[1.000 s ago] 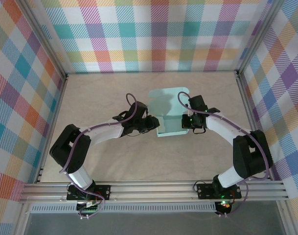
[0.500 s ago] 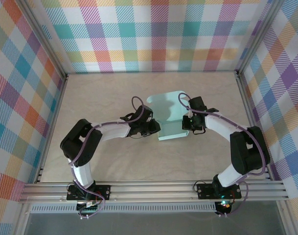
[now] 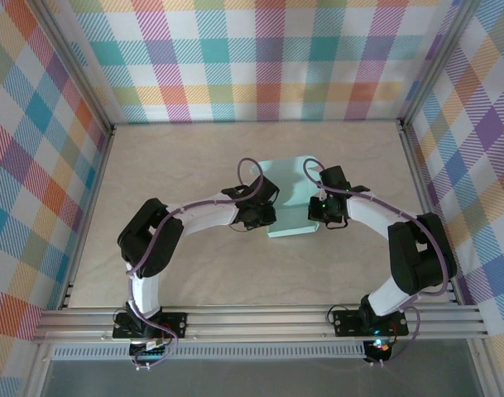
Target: Fold the paper box
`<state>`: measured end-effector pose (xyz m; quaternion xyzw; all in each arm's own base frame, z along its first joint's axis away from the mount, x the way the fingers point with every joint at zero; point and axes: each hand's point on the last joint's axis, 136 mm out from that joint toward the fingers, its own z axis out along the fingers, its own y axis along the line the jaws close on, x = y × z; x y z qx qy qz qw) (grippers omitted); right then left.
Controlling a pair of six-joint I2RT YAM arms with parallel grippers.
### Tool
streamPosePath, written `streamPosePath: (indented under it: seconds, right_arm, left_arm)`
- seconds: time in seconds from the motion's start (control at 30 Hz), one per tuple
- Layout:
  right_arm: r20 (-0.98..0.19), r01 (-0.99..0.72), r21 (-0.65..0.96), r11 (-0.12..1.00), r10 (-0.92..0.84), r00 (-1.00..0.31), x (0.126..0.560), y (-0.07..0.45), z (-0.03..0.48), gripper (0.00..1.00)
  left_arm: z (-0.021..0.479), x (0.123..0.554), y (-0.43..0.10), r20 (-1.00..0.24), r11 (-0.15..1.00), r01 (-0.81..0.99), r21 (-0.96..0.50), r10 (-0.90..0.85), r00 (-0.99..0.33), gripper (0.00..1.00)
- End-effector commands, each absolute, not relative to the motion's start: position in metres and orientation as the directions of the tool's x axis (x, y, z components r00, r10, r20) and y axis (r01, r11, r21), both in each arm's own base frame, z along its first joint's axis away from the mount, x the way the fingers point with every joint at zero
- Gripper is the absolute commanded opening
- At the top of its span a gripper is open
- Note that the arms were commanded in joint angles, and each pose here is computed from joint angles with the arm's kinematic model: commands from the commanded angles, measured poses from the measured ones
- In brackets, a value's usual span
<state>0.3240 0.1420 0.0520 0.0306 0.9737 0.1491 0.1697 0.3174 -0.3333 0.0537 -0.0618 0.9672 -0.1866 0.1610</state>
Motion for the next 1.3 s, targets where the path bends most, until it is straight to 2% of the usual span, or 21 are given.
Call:
streamPosePath:
  seconds: [0.0, 0.23, 0.5, 0.7, 0.93, 1.07, 1.1, 1.17, 1.2, 1.27]
  right_arm:
    - [-0.353, -0.064, 0.478, 0.876, 0.125, -0.927, 0.331, 0.181, 0.082, 0.00]
    - [-0.356, -0.064, 0.474, 0.878, 0.124, -0.926, 0.330, 0.179, 0.082, 0.00]
    - [-0.355, -0.075, 0.469, 0.880, 0.110, -0.928, 0.329, 0.180, 0.081, 0.00]
    - [-0.382, -0.094, 0.392, 0.915, 0.069, -0.922, 0.326, 0.179, 0.076, 0.00]
    - [-0.408, -0.120, 0.296, 0.948, 0.012, -0.913, 0.320, 0.184, 0.070, 0.00]
    - [-0.399, -0.115, 0.301, 0.947, 0.016, -0.917, 0.318, 0.187, 0.066, 0.00]
    - [-0.400, -0.114, 0.299, 0.947, 0.016, -0.916, 0.317, 0.186, 0.066, 0.00]
    - [-0.404, -0.116, 0.292, 0.949, 0.012, -0.914, 0.318, 0.185, 0.066, 0.00]
    - [-0.405, -0.117, 0.287, 0.951, 0.010, -0.914, 0.318, 0.184, 0.066, 0.00]
    - [-0.409, -0.118, 0.281, 0.952, 0.007, -0.912, 0.319, 0.183, 0.066, 0.00]
  left_arm:
    - [0.025, 0.287, -0.328, -0.224, 0.968, -0.037, -0.248, -0.094, -0.970, 0.18]
    - [0.024, 0.287, -0.330, -0.226, 0.972, -0.043, -0.231, -0.097, -0.969, 0.18]
    - [0.029, 0.289, -0.327, -0.236, 0.978, -0.045, -0.204, -0.094, -0.967, 0.13]
    - [0.031, 0.291, -0.327, -0.243, 0.985, -0.045, -0.164, -0.084, -0.966, 0.11]
    - [0.024, 0.292, -0.321, -0.237, 0.993, -0.064, -0.096, -0.086, -0.968, 0.00]
    - [0.025, 0.293, -0.321, -0.241, 0.994, -0.072, -0.086, -0.091, -0.966, 0.00]
    - [0.026, 0.293, -0.321, -0.245, 0.993, -0.073, -0.091, -0.093, -0.965, 0.01]
    - [0.030, 0.295, -0.320, -0.260, 0.993, -0.075, -0.091, -0.096, -0.961, 0.21]
    - [0.033, 0.295, -0.320, -0.269, 0.993, -0.074, -0.093, -0.097, -0.958, 0.28]
    - [0.040, 0.298, -0.317, -0.289, 0.993, -0.074, -0.094, -0.098, -0.952, 0.31]
